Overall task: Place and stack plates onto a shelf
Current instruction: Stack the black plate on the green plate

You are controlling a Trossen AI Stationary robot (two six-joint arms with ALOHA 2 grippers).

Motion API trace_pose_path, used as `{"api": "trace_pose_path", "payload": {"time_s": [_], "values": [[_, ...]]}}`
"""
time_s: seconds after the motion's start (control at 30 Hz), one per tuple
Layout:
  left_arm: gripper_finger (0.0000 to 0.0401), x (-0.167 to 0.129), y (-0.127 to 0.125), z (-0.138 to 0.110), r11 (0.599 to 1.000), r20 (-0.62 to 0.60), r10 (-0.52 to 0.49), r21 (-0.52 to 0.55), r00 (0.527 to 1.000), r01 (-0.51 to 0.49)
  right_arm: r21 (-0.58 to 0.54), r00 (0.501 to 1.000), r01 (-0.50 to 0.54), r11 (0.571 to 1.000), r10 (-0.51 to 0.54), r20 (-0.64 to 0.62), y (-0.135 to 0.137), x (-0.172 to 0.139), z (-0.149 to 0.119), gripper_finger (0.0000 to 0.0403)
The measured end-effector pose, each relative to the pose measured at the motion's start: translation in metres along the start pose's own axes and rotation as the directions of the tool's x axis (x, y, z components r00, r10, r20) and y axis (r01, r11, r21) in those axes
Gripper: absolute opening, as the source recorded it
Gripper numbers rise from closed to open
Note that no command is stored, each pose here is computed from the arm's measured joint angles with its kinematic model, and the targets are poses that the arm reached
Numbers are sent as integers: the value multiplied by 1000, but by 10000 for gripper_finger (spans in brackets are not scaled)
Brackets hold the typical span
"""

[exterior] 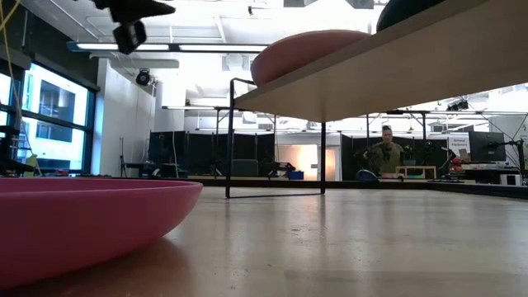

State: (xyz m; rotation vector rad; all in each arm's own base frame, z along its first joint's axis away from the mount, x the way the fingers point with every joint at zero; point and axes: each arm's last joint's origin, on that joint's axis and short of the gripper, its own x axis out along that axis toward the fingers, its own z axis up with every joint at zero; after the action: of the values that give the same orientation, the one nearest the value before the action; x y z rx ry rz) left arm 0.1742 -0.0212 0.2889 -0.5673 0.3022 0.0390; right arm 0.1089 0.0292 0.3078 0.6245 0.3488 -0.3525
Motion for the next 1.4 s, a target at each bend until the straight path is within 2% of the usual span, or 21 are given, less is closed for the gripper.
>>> {"api": "trace_pose_path", "payload": {"time_s": [0.1,0.2,0.3,0.4,0.53,0.63,0.7,0.9,1.0,1.1,1.27,1.4], "values": [[82,-2,-5,-15,1000,-130,5,-29,992,-9,-22,1000,1,1000,0,13,2,-8,10,0],[102,-4,-8,-40,997,-323,49,-34,945,-64,-37,1000,11,999,-10,28,3,-10,13,0],[118,-9,-13,-63,996,-482,84,3,872,-94,-38,999,20,999,-19,40,2,-11,14,0],[129,-12,-18,-84,988,-596,144,126,790,-85,-36,999,22,999,-21,42,2,-11,14,0],[141,-11,-11,-109,947,-700,288,311,653,-85,-18,999,23,1000,-22,41,3,-10,13,0],[148,-8,0,-127,928,-770,338,368,541,-56,-4,999,22,1000,-22,41,3,-10,13,0],[153,-5,8,-136,918,-791,359,395,495,-34,3,999,22,1000,-22,41,3,-10,13,0],[159,3,31,-148,896,-794,409,444,450,-31,5,998,43,999,-43,39,3,-8,12,0],[159,7,34,-147,888,-768,429,454,475,-69,3,998,52,999,-52,40,4,-6,12,0],[159,8,38,-148,873,-747,469,473,471,-118,-1,998,60,998,-60,33,5,-4,11,0],[159,10,36,-152,902,-795,419,422,439,-96,6,998,65,998,-65,23,7,-1,10,0],[159,15,34,-158,902,-807,417,424,419,-80,5,998,64,998,-64,24,7,-1,10,0]]}}
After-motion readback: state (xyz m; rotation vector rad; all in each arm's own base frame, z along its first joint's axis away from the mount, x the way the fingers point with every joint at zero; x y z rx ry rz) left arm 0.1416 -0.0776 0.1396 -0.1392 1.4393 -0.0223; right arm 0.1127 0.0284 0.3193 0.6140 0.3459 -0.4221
